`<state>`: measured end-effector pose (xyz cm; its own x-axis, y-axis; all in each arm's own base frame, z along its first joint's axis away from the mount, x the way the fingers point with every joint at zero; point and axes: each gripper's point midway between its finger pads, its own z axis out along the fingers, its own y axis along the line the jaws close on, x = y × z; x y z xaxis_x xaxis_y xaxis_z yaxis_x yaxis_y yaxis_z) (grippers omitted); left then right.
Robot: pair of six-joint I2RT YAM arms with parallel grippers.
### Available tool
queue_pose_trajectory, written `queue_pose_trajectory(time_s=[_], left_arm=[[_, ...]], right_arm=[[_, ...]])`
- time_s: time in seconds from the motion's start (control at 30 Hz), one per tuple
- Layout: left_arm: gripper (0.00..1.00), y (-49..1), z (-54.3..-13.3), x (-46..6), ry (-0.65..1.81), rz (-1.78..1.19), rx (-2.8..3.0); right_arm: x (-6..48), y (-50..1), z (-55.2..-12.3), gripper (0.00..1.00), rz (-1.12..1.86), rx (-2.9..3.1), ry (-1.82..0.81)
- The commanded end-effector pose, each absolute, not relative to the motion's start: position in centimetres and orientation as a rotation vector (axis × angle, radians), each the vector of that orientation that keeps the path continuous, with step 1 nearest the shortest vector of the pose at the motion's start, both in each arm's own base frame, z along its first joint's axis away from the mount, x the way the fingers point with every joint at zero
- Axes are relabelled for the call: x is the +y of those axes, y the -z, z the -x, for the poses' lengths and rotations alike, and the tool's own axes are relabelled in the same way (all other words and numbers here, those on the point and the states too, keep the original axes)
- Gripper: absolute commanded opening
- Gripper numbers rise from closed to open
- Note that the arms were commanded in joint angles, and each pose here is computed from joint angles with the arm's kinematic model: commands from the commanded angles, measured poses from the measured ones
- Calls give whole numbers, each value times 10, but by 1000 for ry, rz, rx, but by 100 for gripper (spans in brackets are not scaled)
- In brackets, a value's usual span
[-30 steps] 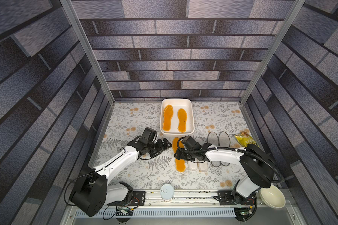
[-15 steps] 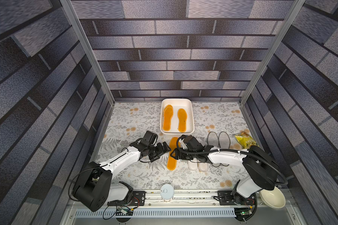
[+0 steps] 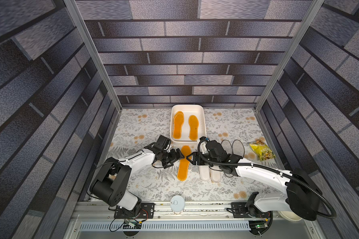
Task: Put the insoles into the storage box
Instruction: Adjust the insole at the center of the board, then pick up the insole from the center of the board.
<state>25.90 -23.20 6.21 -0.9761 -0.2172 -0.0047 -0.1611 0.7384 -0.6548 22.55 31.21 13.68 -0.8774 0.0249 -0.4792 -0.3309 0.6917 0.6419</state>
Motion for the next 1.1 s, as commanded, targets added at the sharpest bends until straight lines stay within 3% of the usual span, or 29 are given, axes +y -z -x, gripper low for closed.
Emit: queue_pose_trajectory(time_s=[0.0,0.47,1.07], left_arm=[[95,-64,-258,-241,1072,201,2880],[90,-48,-254,-259,911,-58,2992],[84,-8,-237,-237,227,-352,3213]], right_arm=[[301,-127,-223,76,231,2478,-1004],[289,-127,-222,76,186,2459,-1016],[278,-135,-223,76,143,2418,-1042]])
